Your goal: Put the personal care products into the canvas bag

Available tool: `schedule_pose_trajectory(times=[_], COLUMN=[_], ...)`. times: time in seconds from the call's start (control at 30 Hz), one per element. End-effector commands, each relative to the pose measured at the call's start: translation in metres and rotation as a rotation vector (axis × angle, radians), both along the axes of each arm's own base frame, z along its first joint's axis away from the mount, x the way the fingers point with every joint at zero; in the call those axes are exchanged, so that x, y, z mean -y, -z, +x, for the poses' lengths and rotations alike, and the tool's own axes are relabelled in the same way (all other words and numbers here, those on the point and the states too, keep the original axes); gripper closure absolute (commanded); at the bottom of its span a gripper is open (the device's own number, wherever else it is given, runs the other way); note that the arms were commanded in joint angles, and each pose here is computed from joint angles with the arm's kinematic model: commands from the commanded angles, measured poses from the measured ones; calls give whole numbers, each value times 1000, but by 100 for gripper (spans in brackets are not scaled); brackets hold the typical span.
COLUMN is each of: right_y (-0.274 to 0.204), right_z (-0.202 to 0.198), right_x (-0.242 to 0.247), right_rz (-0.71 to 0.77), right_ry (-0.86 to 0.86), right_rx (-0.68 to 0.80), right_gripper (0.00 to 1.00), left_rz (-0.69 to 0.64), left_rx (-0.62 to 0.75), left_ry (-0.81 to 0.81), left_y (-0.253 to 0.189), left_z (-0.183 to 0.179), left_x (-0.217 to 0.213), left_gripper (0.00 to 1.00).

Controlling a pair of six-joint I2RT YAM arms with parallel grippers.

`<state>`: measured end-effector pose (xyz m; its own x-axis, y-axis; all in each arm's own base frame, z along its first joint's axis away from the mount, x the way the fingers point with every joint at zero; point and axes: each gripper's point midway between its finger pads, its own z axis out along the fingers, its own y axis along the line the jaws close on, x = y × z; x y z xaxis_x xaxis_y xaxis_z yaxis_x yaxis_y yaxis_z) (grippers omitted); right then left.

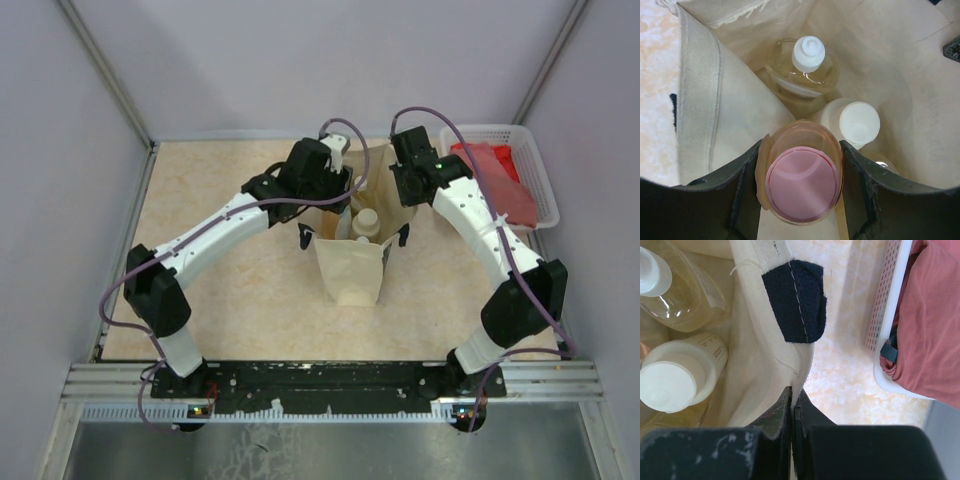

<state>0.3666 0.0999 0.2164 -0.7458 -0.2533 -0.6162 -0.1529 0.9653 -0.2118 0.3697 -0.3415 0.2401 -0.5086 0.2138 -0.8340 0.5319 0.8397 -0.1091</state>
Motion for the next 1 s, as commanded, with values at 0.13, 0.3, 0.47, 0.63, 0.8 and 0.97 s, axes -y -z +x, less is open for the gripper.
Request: schedule_pose_trajectory(times=[0.13,0.3,0.47,0.63,0.8,0.97], right_y=[-17,-14,-13,-12,-9,-8], right_z=[8,8,9,10,10,9], right_x=[6,6,4,3,2,3], right_rz=[-7,-8,-5,-1,1,0], right_ry=[32,33,31,29,27,29], right_rx=[45,39,38,36,29,24], right_gripper=[100,100,100,100,100,100], left_rz=[-166,-245,-215,-187,-166,-200], left_rx=[23,13,-28,-85,-111,-131], left_ry=[55,109,96,94,97,139], left_y=[-24,-48,-33,1,19,17], left_z=[-2,-14,-18,-24,-24,-30], left_x=[25,34,30,33,37,48], left_gripper=[100,100,100,100,100,96])
